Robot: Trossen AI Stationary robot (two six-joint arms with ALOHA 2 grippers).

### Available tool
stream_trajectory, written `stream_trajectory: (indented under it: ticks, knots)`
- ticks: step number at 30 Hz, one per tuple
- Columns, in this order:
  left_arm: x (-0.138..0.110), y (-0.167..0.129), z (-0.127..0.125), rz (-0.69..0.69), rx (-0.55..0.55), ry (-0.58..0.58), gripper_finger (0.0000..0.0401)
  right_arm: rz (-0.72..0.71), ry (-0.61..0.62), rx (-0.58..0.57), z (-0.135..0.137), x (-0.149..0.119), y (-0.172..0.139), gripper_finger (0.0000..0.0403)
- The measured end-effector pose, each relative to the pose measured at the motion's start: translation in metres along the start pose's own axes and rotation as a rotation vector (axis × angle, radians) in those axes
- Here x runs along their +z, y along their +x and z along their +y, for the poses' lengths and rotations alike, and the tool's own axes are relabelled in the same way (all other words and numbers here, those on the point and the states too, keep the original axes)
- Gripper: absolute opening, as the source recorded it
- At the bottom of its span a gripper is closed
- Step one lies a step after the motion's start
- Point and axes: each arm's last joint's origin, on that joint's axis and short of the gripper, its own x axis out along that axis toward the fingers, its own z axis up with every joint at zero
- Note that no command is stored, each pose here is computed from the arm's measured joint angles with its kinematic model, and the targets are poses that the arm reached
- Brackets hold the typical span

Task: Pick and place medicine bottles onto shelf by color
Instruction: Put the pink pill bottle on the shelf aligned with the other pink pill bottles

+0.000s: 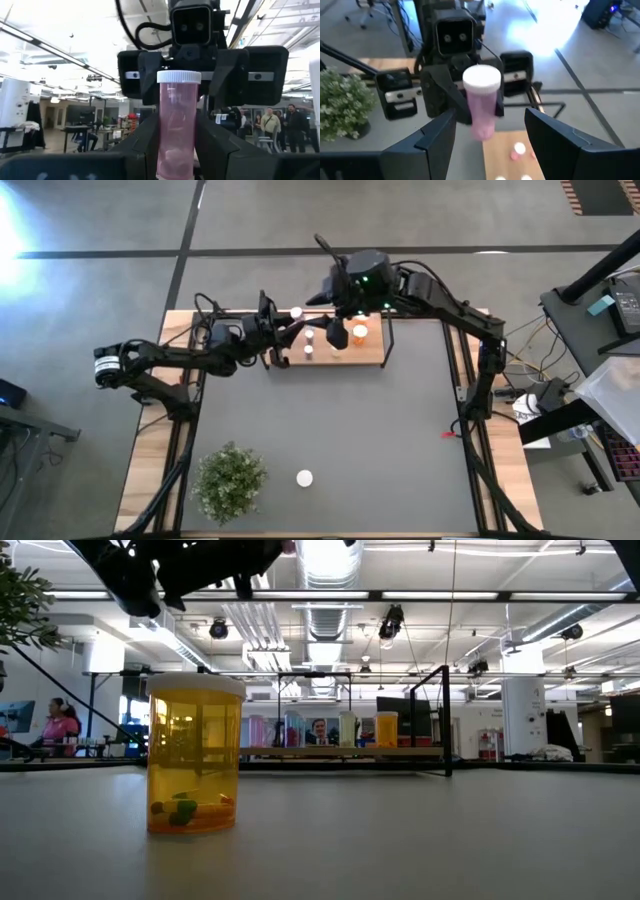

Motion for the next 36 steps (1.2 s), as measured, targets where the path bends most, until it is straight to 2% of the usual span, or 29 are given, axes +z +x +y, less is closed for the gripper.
stream_trajectory:
  ticks: [4, 24, 36]
  knots:
    - [0.002, 0.001, -0.001, -0.005, -0.021, 0.001, 0.0088, -0.047, 0.012, 0.032, 0.0, 0.0, 0.007, 0.0226]
    - [0.007, 0.002, -0.001, -0.05, -0.026, 0.027, 0.0088, -0.089, 0.048, 0.051, 0.004, 0.002, 0.013, 0.0226]
    - [0.018, -0.004, -0.002, -0.082, -0.032, 0.03, 0.0088, 0.116, 0.059, 0.014, 0.006, -0.017, 0.011, 0.0226]
